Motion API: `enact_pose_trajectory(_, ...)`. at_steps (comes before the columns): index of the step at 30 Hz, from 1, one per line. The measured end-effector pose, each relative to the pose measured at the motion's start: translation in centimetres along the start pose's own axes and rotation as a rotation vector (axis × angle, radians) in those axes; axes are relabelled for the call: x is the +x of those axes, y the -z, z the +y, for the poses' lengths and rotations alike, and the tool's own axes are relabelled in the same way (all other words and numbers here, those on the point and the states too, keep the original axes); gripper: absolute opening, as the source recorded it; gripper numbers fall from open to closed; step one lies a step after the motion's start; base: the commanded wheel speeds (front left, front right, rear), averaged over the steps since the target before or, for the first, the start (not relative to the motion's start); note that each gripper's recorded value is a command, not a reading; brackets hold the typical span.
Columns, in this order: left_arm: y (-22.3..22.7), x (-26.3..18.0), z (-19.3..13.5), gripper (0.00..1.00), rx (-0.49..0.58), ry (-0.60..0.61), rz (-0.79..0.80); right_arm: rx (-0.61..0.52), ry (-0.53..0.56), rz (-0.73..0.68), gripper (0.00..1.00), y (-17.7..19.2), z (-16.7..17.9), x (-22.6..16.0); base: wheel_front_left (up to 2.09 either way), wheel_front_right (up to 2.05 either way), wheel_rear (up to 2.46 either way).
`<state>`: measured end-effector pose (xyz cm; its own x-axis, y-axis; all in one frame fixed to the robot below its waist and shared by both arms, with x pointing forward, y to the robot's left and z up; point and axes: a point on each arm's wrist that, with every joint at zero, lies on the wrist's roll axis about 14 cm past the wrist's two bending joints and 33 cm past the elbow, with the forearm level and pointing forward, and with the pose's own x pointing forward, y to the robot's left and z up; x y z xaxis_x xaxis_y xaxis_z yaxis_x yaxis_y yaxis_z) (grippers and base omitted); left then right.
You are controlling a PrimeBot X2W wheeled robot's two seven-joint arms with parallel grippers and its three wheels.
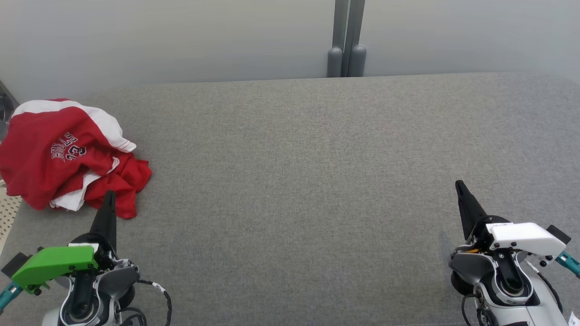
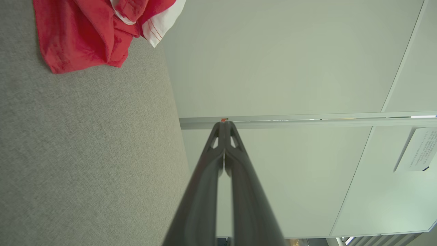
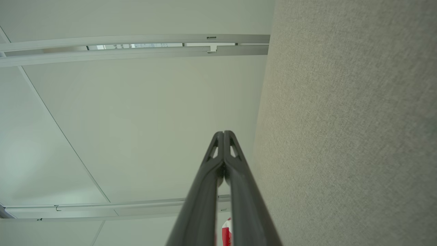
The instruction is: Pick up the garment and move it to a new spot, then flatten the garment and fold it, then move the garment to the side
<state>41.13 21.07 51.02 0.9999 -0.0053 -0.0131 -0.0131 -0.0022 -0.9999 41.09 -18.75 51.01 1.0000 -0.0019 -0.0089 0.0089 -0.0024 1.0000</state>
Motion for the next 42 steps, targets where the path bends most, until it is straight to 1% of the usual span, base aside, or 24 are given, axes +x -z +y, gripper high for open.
enact_pose_trajectory(28, 0.0, 0.0, 0.0, 0.00, 0.000, 0.000, 0.000, 0.000, 0.000, 0.000, 0.00, 0.0, 0.0, 0.0, 0.00, 0.00, 0.00)
enact_pose_trajectory(29, 0.0, 0.0, 0.2, 1.00, 0.000, -0.005, 0.000, 0.000, 0.005, 0.000, 1.00, 0.0, -0.2, -0.1, 0.00, 0.00, 0.00)
enact_pose_trajectory(35, 0.4, -1.8, 3.9, 1.00, -0.019, -0.111, -0.003, 0.009, 0.105, 0.000, 1.00, 0.3, -3.7, -1.8, 0.00, 0.00, 0.00)
enact_pose_trajectory(42, 0.5, -2.1, 3.9, 1.00, 0.005, -0.110, -0.021, -0.018, 0.102, -0.003, 1.00, 0.6, -3.6, -1.9, 0.00, 0.00, 0.00)
